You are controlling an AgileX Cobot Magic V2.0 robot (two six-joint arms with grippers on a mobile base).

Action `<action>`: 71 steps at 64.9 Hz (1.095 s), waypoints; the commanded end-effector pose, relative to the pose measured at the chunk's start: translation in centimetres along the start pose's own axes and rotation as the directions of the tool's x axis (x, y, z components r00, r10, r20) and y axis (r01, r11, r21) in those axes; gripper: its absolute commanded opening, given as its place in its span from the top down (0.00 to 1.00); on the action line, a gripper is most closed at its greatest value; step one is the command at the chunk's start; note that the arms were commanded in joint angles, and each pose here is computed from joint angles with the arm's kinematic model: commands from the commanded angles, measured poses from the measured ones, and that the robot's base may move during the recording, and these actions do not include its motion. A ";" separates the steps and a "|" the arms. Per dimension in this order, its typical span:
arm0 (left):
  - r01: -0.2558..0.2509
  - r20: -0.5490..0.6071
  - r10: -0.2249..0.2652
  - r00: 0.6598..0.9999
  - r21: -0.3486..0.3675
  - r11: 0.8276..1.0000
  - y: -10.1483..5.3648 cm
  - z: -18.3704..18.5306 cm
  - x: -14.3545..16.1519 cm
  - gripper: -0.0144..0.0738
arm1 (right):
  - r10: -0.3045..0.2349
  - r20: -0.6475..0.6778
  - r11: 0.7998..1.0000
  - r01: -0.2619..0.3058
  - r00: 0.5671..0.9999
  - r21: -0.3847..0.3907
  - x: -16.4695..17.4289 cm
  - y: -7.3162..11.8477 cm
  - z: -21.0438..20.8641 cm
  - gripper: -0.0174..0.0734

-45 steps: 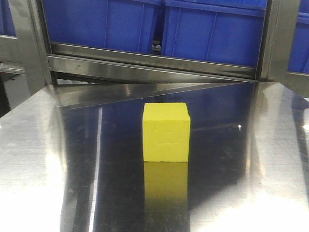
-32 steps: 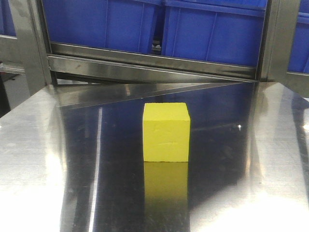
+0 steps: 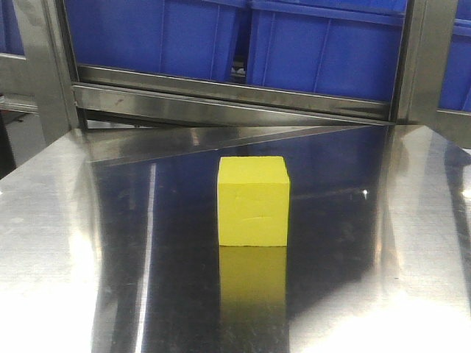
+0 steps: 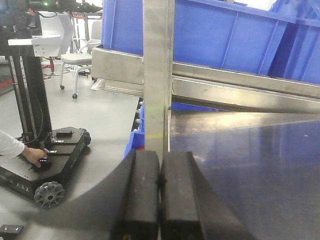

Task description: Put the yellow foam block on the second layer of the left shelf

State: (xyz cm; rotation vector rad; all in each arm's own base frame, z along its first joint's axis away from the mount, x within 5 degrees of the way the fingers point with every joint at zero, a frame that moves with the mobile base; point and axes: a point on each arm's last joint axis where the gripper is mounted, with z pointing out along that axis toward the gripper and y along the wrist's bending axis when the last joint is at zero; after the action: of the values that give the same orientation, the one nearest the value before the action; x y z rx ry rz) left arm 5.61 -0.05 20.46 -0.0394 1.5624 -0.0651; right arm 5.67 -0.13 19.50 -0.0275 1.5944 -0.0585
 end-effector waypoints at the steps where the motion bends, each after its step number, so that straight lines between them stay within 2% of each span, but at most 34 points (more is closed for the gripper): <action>1: 0.006 0.052 -0.007 0.999 0.018 1.000 -0.1 0.1 0.1 0.68 | -0.012 0.157 1.000 0.010 0.988 0.011 -1.9 -0.1 -0.3 0.75; 8: 0.006 0.052 -0.007 0.999 0.018 1.000 -0.1 0.1 0.1 0.68 | -0.012 0.196 1.000 0.010 0.980 0.013 -3.0 -0.1 -0.6 0.75; 19: 0.006 0.052 -0.007 0.999 0.018 1.000 -0.1 0.1 0.1 0.68 | -0.013 0.231 1.000 0.008 0.973 0.021 -7.6 -0.4 -1.7 0.75; 38: 0.006 0.052 -0.007 0.999 0.018 1.000 -0.1 0.1 0.1 0.68 | 0.004 0.033 1.000 -0.005 0.999 0.017 -16.1 -1.0 0.0 0.73; 45: 0.006 0.052 -0.007 0.999 0.018 1.000 -0.1 0.1 0.1 0.68 | 0.009 -0.048 1.000 -0.009 0.999 0.005 -18.8 -1.1 1.2 0.61; 60: 0.006 0.052 -0.007 0.999 0.018 1.000 -0.1 0.1 0.1 0.68 | -0.028 -0.254 0.992 -0.004 0.967 -0.125 -21.6 0.1 4.7 0.14; 62: 0.006 0.052 -0.007 0.999 0.018 1.000 -0.1 0.1 0.1 0.68 | -0.045 -0.273 0.990 0.006 0.961 -0.143 -21.7 0.4 5.4 0.11; 71: 0.006 0.052 -0.007 0.999 0.018 1.000 -0.1 0.1 0.1 0.68 | -0.117 -0.370 0.967 0.021 0.922 -0.255 -21.2 2.5 8.4 0.12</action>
State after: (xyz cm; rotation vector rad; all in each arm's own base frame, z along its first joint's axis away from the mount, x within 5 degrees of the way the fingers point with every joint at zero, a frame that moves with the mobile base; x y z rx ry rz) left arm 5.61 -0.05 20.46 -0.0394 1.5624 -0.0651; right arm 13.05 2.30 39.27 -0.2218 2.0161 0.0649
